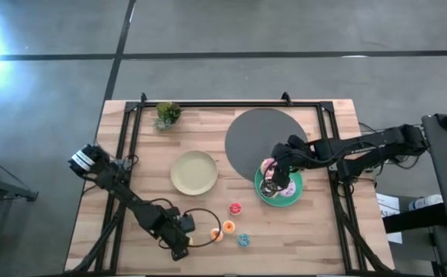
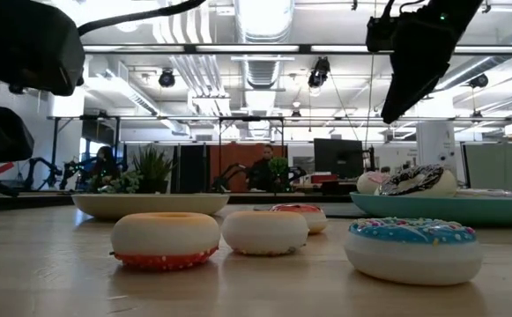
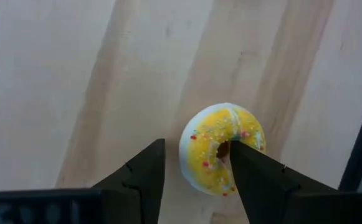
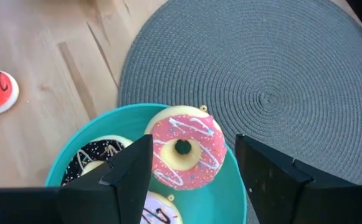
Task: Pick & Place donuts
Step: Put the small yellow donut on the light brown plate
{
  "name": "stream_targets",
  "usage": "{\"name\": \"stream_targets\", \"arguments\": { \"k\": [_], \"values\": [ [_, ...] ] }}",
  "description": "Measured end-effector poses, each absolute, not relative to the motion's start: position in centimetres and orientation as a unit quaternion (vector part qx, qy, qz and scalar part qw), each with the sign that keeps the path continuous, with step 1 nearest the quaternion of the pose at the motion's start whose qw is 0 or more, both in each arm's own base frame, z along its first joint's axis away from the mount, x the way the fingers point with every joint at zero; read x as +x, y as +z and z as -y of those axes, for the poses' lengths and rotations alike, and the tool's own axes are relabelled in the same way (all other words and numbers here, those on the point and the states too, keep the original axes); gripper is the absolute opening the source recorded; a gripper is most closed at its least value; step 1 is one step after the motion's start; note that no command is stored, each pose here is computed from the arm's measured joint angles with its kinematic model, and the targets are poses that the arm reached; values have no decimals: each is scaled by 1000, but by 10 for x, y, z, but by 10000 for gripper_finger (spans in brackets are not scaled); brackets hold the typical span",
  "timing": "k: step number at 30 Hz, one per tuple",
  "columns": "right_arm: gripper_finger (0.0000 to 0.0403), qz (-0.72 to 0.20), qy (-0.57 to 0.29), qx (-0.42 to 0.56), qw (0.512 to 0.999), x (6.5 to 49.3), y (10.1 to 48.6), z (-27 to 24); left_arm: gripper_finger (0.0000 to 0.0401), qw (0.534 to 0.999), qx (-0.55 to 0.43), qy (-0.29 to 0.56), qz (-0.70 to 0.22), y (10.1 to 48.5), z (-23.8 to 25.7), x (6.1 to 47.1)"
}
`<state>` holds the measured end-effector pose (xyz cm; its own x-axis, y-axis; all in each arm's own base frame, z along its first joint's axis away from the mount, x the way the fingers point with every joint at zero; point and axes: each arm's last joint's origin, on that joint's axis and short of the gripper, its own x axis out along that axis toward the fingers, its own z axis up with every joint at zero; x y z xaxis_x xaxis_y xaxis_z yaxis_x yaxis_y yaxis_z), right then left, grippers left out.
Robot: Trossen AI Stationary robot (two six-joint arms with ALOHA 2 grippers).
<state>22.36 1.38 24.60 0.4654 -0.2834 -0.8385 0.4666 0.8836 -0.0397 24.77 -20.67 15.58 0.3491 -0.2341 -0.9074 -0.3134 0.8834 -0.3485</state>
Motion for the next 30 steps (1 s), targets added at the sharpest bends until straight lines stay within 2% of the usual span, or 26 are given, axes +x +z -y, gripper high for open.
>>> {"name": "stream_targets", "arguments": {
  "k": [4, 11, 15, 21, 25, 30],
  "values": [
    [219, -467, -222, 97, 850, 224, 246, -14, 113, 780, -242, 37, -575, 153, 208, 249],
    [219, -468, -223, 97, 850, 223, 246, -14, 11, 783, -235, 39, -575, 152, 206, 250],
    [219, -468, -223, 96, 850, 223, 246, -13, 4, 790, -235, 65, -563, 171, 191, 247],
    [219, -465, -229, 91, 850, 223, 246, -13, 1, 820, -221, 190, -492, 215, 123, 235],
    [219, -462, -233, 89, 851, 223, 247, -13, 1, 817, -244, 242, -463, 214, 66, 238],
    [219, -458, -240, 102, 850, 223, 247, -13, 7, 780, -273, 264, -497, 198, 21, 237]
  ]
}}
